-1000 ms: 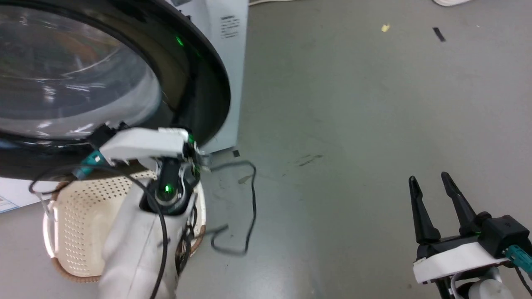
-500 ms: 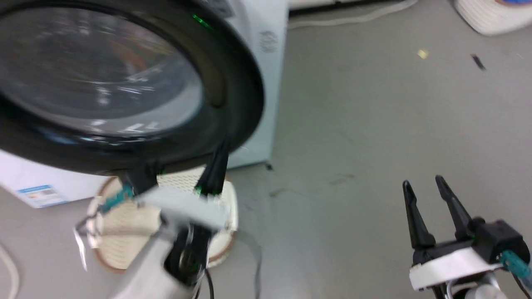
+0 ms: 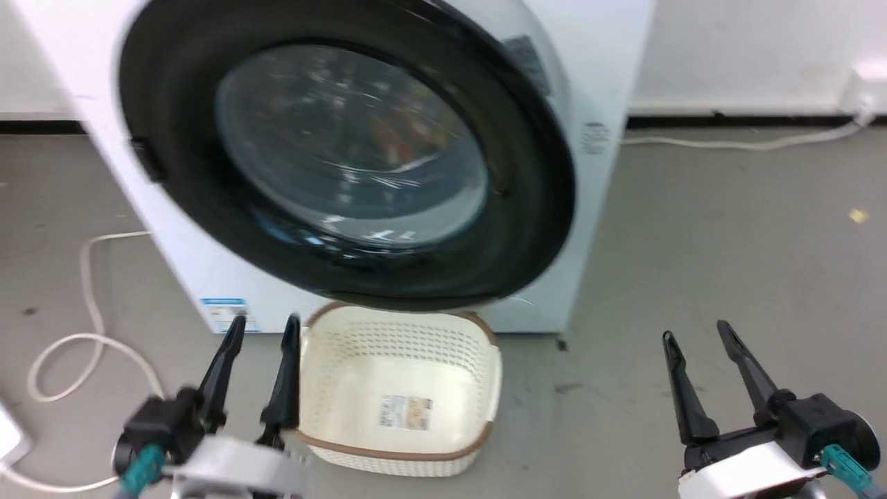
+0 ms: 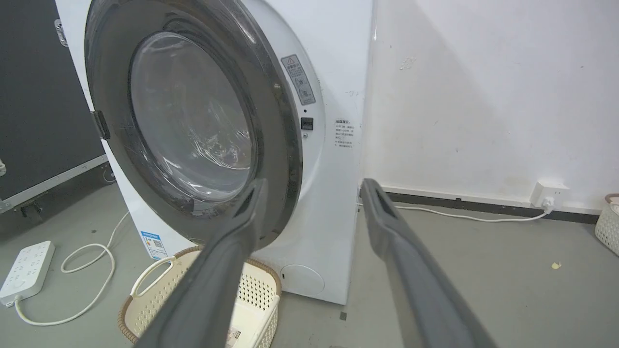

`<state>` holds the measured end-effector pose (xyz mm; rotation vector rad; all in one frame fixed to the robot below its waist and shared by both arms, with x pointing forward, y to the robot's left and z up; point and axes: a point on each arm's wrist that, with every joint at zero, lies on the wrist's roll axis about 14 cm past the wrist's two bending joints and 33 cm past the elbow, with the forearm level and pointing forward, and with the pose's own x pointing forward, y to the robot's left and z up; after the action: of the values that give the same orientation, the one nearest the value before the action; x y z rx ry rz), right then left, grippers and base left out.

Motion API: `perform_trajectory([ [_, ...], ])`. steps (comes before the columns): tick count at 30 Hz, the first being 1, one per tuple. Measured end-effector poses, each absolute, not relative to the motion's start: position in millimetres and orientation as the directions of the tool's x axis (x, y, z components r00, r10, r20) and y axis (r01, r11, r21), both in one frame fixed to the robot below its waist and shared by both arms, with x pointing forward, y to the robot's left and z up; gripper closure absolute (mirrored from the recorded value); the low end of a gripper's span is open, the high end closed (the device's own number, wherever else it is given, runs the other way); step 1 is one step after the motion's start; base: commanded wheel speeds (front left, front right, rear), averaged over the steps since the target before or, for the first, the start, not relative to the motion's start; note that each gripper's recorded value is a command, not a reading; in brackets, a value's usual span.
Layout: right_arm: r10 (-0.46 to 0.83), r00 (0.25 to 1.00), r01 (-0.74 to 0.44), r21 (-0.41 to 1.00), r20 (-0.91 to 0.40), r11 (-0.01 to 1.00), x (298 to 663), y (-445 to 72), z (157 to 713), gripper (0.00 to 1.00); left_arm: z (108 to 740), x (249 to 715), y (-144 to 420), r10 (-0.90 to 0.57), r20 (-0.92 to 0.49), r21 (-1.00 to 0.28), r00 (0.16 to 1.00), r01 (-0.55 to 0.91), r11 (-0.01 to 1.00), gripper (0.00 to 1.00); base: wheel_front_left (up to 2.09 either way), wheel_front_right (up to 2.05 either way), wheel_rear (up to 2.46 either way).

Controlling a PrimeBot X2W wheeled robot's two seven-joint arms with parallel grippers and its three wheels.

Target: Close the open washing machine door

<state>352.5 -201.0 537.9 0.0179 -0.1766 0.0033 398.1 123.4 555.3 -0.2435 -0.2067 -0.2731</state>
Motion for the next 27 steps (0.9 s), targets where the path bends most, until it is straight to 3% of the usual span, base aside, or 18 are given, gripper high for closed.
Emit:
perform_trajectory([
  [5,0.086,0.981,-0.09,0.012,0.176,0.996,358.7,-173.3,537.7,0.0,529.3,370.8,149.8,-0.177,0.149,-0.042,0.973,0.186,0.982,0.0,0.0,0.0,0.0],
  [14,0.18,0.975,-0.182,0.007,0.129,0.983,369.4,-142.4,522.3,0.0,509.4,352.8,170.5,-0.074,0.091,-0.044,0.993,0.078,0.996,0.0,0.0,0.0,0.0],
  [15,0.187,0.975,-0.19,0.015,0.116,0.982,370.4,-139.6,518.1,0.17,508.8,352.0,174.1,-0.059,0.089,-0.057,0.994,0.065,0.996,0.0,0.0,0.0,0.0],
  [16,0.188,0.976,-0.193,0.031,0.11,0.981,371.7,-138.2,515.6,1.0,508.4,351.5,176.6,-0.048,0.089,-0.068,0.995,0.054,0.996,0.0,0.0,0.0,0.0],
  [18,0.182,0.977,-0.191,0.073,0.108,0.979,375.7,-138.3,513.9,1.0,505.9,351.1,176.6,-0.048,0.081,-0.066,0.996,0.053,0.996,0.0,0.0,0.0,0.0],
  [23,0.272,0.959,-0.275,0.025,0.083,0.961,391.9,-118.7,505.9,1.0,506.3,360.5,174.5,-0.052,0.081,-0.059,0.995,0.057,0.997,0.0,0.0,0.0,0.0],
  [27,0.361,0.926,-0.362,-0.011,0.114,0.932,430.3,-104.6,517.2,1.0,500.3,373.3,171.1,-0.065,0.063,-0.043,0.996,0.068,0.997,0.0,0.0,0.0,0.0],
])
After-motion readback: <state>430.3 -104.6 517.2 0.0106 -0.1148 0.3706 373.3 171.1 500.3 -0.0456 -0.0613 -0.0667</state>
